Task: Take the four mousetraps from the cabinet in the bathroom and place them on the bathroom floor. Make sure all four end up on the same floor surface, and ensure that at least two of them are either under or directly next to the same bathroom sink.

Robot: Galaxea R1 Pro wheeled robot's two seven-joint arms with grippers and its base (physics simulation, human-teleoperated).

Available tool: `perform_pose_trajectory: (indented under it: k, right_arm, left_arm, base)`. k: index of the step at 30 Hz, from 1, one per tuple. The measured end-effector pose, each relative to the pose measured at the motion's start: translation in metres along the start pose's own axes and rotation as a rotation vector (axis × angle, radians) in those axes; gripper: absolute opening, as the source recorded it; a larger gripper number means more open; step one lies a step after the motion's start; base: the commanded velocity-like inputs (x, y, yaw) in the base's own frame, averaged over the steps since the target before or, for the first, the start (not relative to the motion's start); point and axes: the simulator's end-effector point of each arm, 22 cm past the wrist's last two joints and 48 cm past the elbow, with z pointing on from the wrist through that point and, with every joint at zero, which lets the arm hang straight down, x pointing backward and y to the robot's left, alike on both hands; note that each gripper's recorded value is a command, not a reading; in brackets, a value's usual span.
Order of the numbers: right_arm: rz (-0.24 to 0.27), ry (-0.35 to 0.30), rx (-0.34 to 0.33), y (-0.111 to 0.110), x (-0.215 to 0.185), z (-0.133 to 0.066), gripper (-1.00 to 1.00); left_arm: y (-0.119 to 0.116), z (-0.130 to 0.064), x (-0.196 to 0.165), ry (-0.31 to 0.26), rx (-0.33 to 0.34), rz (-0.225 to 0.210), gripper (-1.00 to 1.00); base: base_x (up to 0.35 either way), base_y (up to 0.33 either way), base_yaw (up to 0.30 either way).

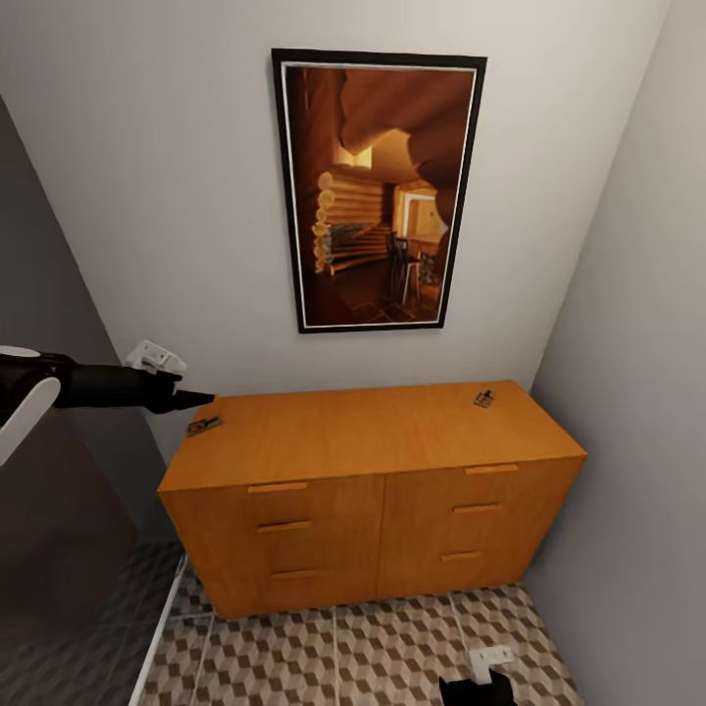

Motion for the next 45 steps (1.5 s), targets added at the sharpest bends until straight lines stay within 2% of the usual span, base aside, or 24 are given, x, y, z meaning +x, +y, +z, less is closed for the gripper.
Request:
perform_pose_trajectory:
  k: [1,8,15,22,33,45]
  right_arm:
    - [0.002,0.037,-0.003,0.002,0.019,-0.003,1.00]
    - [0.007,0.147,-0.014,0.010,0.089,-0.019,1.00]
    - [0.011,0.206,-0.032,0.018,0.131,-0.033,1.00]
    - [0.018,0.225,-0.093,0.032,0.143,-0.038,1.00]
    - [0.020,0.229,-0.108,0.036,0.145,-0.039,1.00]
    - [0.019,0.229,-0.105,0.032,0.145,-0.039,1.00]
  left_arm:
    - [0.000,0.000,0.000,0.001,0.000,0.000,1.00]
    - [0.000,0.001,0.001,0.003,0.001,0.000,1.00]
    - [0.001,0.001,0.002,0.006,-0.001,-0.002,1.00]
    - [0.003,0.002,0.004,0.009,-0.002,-0.005,1.00]
    - [0.007,0.004,0.009,0.020,-0.008,-0.017,1.00]
    - [0.005,0.020,0.037,0.099,0.001,-0.021,1.00]
  base:
    - [0.344,0.000,0.000]
    - [0.344,0.000,0.000]
    - [0.296,0.000,0.000]
    - [0.089,0.000,0.000]
    - [0.012,0.000,0.000]
    - [0.000,0.000,0.000]
